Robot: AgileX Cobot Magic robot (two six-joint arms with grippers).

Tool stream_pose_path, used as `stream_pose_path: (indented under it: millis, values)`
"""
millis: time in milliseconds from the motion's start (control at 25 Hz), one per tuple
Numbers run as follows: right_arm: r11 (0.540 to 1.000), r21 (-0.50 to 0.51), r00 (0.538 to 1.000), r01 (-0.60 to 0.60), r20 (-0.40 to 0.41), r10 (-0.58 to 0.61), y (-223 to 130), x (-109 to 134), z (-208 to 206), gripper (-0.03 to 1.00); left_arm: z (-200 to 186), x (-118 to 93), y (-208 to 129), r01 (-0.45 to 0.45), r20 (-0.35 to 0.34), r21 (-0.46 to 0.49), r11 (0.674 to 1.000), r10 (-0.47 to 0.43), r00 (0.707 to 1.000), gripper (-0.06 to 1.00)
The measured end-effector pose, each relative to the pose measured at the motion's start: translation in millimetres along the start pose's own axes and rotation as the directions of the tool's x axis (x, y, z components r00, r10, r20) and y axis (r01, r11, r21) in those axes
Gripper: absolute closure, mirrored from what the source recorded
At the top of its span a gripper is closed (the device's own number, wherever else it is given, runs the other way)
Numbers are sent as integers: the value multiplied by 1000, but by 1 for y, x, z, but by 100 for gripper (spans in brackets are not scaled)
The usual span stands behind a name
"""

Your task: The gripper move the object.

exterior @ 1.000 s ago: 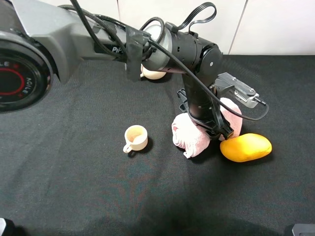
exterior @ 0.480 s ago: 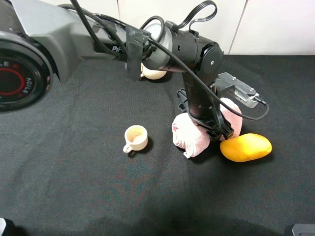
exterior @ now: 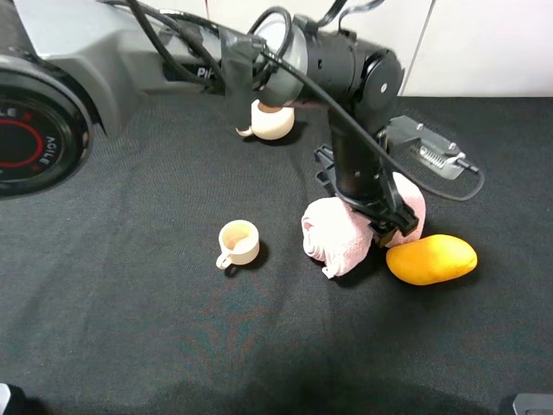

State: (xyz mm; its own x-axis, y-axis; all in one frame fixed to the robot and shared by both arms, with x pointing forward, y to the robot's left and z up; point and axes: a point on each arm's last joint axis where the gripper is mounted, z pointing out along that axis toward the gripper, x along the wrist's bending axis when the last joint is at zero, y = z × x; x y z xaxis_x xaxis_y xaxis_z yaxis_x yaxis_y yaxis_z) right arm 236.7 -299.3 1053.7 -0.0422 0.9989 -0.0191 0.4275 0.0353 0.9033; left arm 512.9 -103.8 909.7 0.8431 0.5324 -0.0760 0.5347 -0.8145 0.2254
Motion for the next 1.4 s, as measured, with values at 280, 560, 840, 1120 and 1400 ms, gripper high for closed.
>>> stream_pose_path:
  millis: [280,560,840,1120,1400]
  values:
    - [1000,0,1000,0,0,0,0,0,0,27,-39,1,16,-28,-46,25,999,29,999,11]
    - [1000,0,1000,0,0,0,0,0,0,27,-77,1,26,-39,-78,6,999,39,996,11]
    - [1000,0,1000,0,0,0,0,0,0,27,-103,-1,31,-37,-80,-48,998,33,996,11]
    - [1000,0,1000,0,0,0,0,0,0,27,-121,-2,38,-42,-83,-115,992,33,996,11]
    - [1000,0,1000,0,0,0,0,0,0,27,-131,-2,38,-48,-99,-134,990,35,994,11]
